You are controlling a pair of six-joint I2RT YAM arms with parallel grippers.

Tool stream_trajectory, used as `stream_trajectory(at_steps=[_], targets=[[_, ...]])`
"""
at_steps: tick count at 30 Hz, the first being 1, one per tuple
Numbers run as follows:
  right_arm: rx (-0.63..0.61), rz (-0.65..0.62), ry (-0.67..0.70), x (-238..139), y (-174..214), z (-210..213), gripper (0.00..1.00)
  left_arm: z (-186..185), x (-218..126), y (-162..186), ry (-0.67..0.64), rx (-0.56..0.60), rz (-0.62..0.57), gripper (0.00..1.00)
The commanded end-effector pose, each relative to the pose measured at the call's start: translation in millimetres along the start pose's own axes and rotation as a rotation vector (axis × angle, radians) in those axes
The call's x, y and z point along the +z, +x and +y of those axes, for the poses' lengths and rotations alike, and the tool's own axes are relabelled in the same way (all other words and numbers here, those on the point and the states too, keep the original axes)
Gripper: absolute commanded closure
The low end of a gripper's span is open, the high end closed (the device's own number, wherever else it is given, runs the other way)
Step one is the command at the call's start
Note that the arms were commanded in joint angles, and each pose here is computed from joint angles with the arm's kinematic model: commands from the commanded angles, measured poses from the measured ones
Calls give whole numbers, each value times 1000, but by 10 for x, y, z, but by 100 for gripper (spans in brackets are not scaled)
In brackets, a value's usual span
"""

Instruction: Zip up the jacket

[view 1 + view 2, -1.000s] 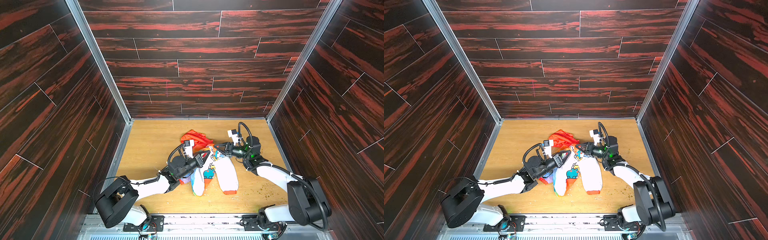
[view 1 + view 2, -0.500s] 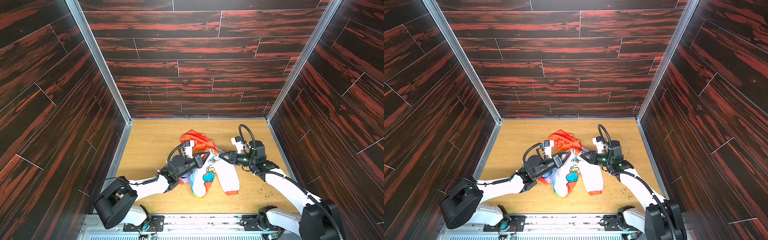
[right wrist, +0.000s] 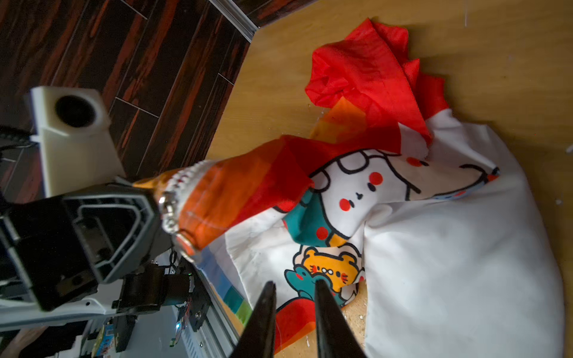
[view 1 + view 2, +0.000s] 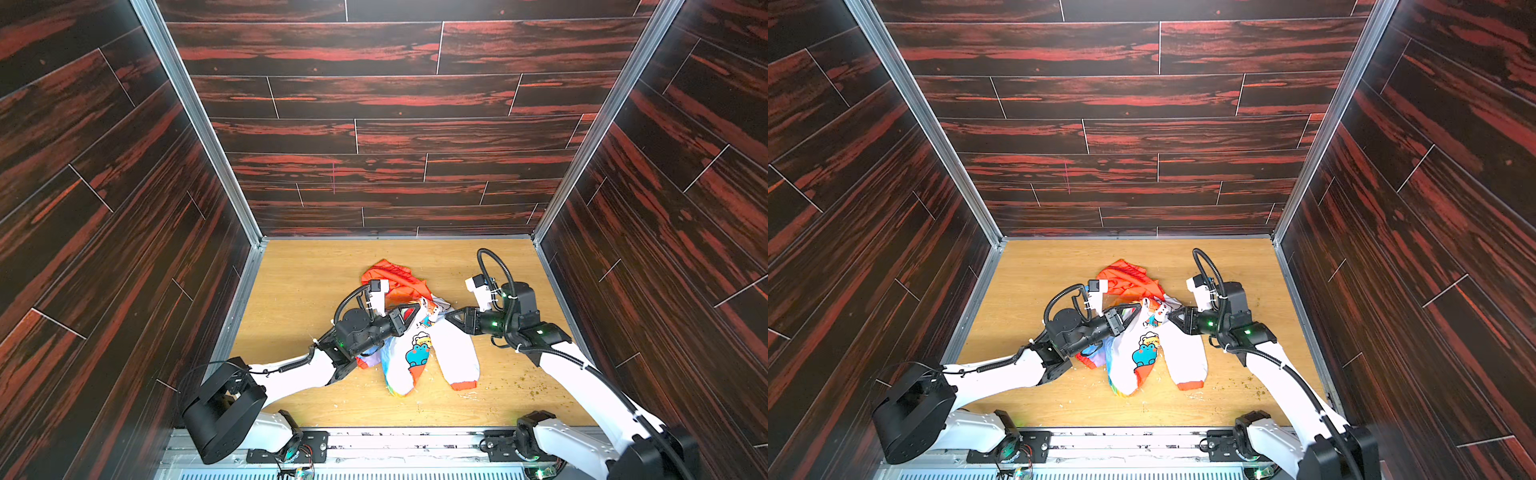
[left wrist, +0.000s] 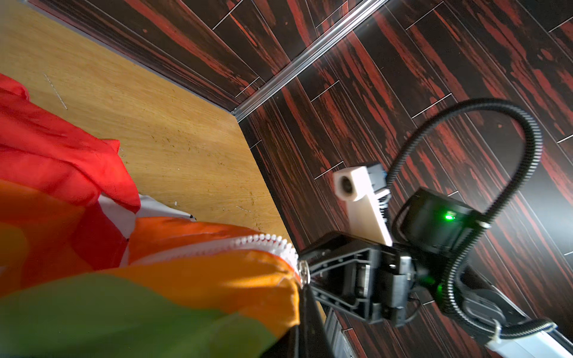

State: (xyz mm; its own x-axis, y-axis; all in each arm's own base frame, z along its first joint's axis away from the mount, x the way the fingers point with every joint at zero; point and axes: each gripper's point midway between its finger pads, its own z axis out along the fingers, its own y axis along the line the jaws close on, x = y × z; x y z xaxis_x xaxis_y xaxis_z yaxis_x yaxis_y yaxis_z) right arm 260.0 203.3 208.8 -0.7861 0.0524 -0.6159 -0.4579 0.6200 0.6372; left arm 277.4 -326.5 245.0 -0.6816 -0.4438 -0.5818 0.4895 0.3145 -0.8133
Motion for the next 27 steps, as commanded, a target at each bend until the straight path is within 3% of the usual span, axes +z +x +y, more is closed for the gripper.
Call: stream_trajectory(at_steps=[1,8,11,14,18,21,27], targets=[[4,12,-54,-70,6,185,70,-207,-33,-160,46,34,-34,100],[-22,-2,-78,-93,-59,523,64,-246,-45,-179,51,40,-33,100],[103,8,-51,-61,-45,461,65,-235,-63,-165,43,45,-28,100],[176,-18,-109,-70,-33,571,65,-224,-85,-178,34,45,-37,100],[66,-42,-20,-62,-5,660,63,-245,-83,-206,35,38,-45,100],[-23,12,38,-1,73,637,66,-257,-67,-216,26,35,-34,100],[-294,14,311,38,158,324,69,-194,-106,-162,-22,29,0,100]])
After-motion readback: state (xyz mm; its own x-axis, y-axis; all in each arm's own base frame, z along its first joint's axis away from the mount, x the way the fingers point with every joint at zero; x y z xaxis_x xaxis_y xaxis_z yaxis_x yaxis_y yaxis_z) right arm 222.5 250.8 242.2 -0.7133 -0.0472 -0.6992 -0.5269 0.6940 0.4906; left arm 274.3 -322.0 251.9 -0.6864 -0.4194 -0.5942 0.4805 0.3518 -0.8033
